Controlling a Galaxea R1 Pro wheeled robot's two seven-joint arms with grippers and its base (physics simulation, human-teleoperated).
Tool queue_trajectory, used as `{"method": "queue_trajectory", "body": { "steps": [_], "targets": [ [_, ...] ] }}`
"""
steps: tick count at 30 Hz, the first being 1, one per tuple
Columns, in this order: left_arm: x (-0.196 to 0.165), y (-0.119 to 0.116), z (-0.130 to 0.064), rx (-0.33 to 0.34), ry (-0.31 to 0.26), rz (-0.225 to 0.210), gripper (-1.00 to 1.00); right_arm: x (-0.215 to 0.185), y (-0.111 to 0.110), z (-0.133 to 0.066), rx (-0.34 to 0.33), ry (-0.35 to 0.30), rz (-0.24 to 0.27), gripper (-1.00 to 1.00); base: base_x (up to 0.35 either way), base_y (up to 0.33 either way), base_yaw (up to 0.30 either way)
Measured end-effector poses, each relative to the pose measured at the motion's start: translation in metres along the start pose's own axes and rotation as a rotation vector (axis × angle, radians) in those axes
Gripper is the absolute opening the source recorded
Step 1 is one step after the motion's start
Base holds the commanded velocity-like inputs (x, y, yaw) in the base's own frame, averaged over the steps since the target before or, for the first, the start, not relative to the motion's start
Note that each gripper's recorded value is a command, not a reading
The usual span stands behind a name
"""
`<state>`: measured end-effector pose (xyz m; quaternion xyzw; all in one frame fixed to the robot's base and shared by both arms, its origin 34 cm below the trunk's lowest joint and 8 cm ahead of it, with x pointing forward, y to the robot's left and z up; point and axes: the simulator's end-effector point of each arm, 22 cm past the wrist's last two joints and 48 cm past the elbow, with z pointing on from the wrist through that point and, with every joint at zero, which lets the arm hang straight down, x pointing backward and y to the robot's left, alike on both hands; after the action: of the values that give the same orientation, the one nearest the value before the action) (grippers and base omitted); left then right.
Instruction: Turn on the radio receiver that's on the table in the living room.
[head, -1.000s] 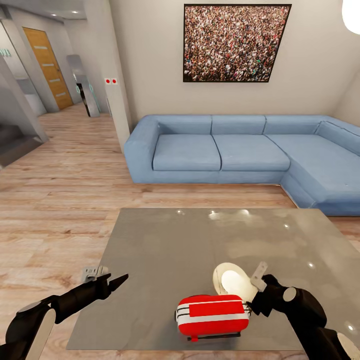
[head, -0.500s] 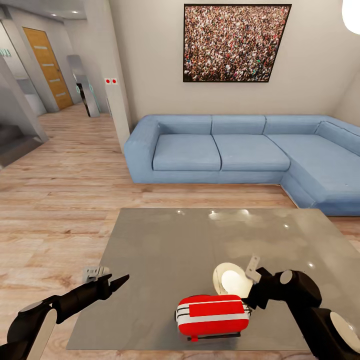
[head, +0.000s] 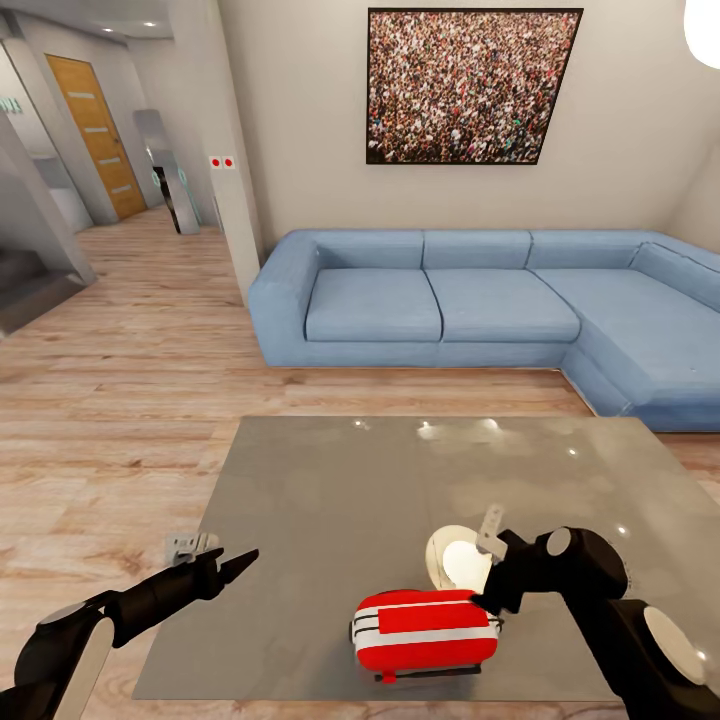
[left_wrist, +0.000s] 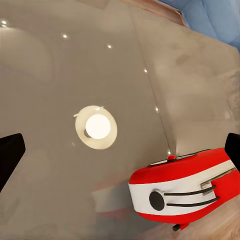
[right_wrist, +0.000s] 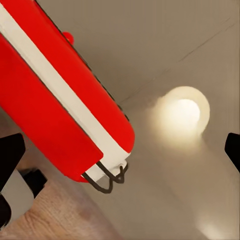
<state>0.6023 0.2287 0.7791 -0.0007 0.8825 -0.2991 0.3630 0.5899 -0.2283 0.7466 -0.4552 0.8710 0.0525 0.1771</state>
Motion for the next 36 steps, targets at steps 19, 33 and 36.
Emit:
{"method": "queue_trajectory", "body": {
  "steps": [19,33,36],
  "targets": [
    [0.0,0.0,0.0,0.0,0.0,0.0,1.0,-0.021,0.022,0.0,-0.108,-0.023,-0.023,1.0,0.0,0.0,0.0],
    [0.0,0.0,0.0,0.0,0.0,0.0,1.0,-0.018,0.011,0.012,-0.135,0.006,0.002,1.0,0.0,0.0,0.0],
    [0.0,0.0,0.0,0.0,0.0,0.0,1.0,-0.018,0.01,0.013,-0.138,0.007,0.0,1.0,0.0,0.0,0.0]
  ]
}}
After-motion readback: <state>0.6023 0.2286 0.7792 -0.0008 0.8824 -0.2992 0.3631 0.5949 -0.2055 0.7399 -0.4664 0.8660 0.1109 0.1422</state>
